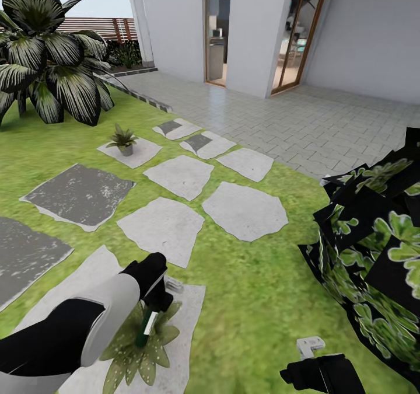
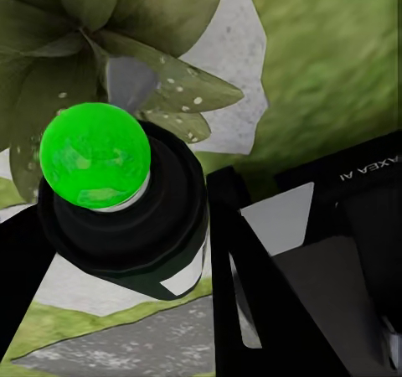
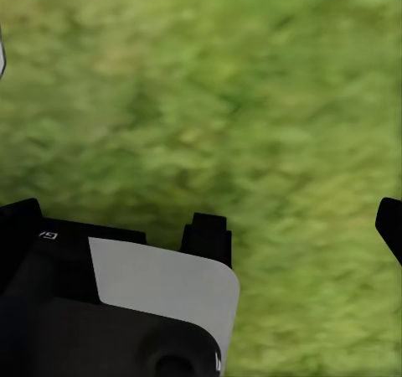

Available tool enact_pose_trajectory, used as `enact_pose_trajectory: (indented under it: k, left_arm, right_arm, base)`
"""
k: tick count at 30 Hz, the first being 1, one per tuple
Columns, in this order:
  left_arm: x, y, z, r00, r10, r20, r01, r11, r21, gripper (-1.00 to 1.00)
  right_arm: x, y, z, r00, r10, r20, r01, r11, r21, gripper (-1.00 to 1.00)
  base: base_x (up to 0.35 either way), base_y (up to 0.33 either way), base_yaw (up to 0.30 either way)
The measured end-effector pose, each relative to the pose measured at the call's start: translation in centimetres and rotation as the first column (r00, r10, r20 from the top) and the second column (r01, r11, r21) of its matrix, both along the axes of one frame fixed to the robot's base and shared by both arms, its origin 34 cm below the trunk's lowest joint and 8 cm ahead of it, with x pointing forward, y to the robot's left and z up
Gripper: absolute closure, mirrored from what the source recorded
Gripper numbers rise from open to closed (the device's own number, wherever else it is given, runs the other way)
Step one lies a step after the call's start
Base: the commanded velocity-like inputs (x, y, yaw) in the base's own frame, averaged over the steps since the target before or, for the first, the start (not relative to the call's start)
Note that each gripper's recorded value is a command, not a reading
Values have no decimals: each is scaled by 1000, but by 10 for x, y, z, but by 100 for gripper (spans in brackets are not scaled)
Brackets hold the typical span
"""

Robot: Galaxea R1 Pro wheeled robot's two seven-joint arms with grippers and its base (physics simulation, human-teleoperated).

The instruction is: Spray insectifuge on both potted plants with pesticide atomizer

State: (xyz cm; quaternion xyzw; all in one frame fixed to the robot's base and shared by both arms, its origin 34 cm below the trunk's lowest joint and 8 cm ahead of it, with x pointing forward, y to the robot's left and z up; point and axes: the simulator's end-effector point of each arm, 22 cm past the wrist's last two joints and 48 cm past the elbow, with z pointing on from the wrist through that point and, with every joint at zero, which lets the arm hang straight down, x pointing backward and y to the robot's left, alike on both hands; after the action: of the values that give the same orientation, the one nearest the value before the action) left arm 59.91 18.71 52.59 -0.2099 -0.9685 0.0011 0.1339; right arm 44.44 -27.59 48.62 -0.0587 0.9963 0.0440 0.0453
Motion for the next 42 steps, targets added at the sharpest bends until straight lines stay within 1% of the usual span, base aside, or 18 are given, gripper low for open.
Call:
enact_pose_trajectory:
  k: [3,6,9,13,19,24,26,42]
  left_arm:
    - [-17,-3,-8,1000,3,-28,-3,1000,-6,100]
    - [-27,-3,-12,999,2,-44,-2,1000,-6,100]
    - [-49,-3,-21,997,2,-77,-2,1000,-6,100]
    - [-65,-2,-28,995,0,-101,0,1000,-4,100]
    - [-98,2,-39,989,-5,-150,6,1000,4,100]
    - [-109,4,-43,986,-8,-166,9,1000,9,100]
    - [-110,9,-43,986,-11,-167,14,1000,17,100]
    - [-104,13,-42,987,-8,-158,12,1000,23,100]
  right_arm:
    - [0,0,0,1000,0,-1,0,1000,0,-100]
    - [0,0,0,1000,0,-1,0,1000,0,-100]
    - [-1,0,-1,1000,0,-3,0,1000,1,-100]
    - [-12,3,-7,999,0,-32,0,1000,8,-100]
    - [-15,4,-9,999,0,-39,0,1000,10,-100]
    - [-15,4,-9,999,0,-39,0,1000,10,-100]
    - [-15,4,-9,999,0,-39,0,1000,10,-100]
    - [-15,4,-9,999,0,-39,0,1000,10,-100]
  base:
    - [0,0,0]
    - [0,0,0]
    - [0,0,0]
    - [0,0,0]
    - [0,0,0]
    - [0,0,0]
    - [0,0,0]
    - [0,0,0]
